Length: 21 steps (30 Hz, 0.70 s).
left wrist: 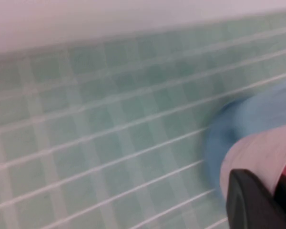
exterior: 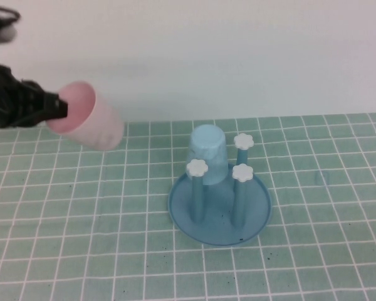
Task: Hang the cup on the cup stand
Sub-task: Adjust the cup with two arms
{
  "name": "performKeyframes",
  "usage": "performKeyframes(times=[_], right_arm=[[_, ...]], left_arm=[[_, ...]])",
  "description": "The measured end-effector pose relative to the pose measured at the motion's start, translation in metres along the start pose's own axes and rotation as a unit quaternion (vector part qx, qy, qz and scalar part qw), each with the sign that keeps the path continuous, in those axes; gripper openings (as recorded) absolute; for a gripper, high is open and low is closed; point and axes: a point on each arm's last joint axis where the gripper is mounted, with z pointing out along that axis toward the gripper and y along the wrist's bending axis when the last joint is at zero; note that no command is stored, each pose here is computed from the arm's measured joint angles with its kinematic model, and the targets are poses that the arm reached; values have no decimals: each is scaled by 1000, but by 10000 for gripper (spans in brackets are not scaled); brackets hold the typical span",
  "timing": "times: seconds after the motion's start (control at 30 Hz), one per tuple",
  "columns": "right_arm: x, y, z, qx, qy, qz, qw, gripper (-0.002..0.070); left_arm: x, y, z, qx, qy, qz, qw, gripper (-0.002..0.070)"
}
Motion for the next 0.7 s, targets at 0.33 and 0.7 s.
performKeyframes(times=[0.33, 0.7], right_arm=[[-47, 0, -34, -42, -18, -58, 997, 0], [-72, 4, -42, -127, -2, -81, 989, 118]], left_arm=[[-5, -96, -35, 172, -85, 61, 980, 17], [15, -172, -15, 306, -58, 94, 946, 16]])
